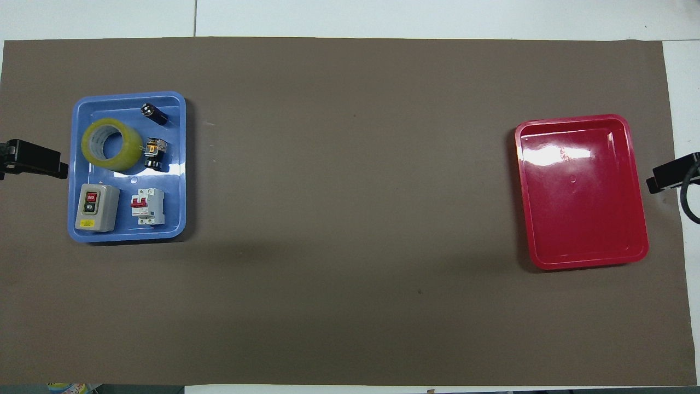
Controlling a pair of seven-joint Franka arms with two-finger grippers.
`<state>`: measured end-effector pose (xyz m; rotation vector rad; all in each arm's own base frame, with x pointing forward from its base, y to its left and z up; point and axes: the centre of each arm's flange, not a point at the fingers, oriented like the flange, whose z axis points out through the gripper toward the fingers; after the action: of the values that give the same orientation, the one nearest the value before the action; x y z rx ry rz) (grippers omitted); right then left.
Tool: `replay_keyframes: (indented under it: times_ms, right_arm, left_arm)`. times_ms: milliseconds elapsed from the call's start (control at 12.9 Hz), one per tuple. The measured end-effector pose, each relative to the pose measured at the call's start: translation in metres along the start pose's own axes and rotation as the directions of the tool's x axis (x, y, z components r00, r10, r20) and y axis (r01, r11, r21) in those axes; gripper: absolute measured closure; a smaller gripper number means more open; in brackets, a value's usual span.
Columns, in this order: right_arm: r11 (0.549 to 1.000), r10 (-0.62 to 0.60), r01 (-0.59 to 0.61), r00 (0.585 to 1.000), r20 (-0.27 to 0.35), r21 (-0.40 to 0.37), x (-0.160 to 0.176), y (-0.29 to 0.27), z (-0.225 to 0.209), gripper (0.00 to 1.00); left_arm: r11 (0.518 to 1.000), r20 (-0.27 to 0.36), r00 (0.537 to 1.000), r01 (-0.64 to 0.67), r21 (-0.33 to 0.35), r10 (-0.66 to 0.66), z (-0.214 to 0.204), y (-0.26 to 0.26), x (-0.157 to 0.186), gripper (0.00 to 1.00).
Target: Place and move tape with both arms
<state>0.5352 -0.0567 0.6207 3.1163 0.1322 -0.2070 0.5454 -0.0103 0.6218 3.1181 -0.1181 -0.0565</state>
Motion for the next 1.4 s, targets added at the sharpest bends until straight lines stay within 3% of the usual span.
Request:
replay_keyframes:
  times_ms: [1087,1398]
  right_arm:
    - [1.0,0.0,0.0,1.0,0.0,0.0,0.0,0.0001,0.0,0.0]
    - [1.0,0.0,0.0,1.0,0.0,0.0,0.0,0.0002,0.0,0.0]
  left_arm:
    - [1.0,-0.002,1.0,-0.009,0.0,0.009,0.0002,0.0026,0.0004,0.0]
    - [1.0,-0.036,0.999,0.003,0.003,-0.003,0.0048,-0.0042,0.0074,0.0]
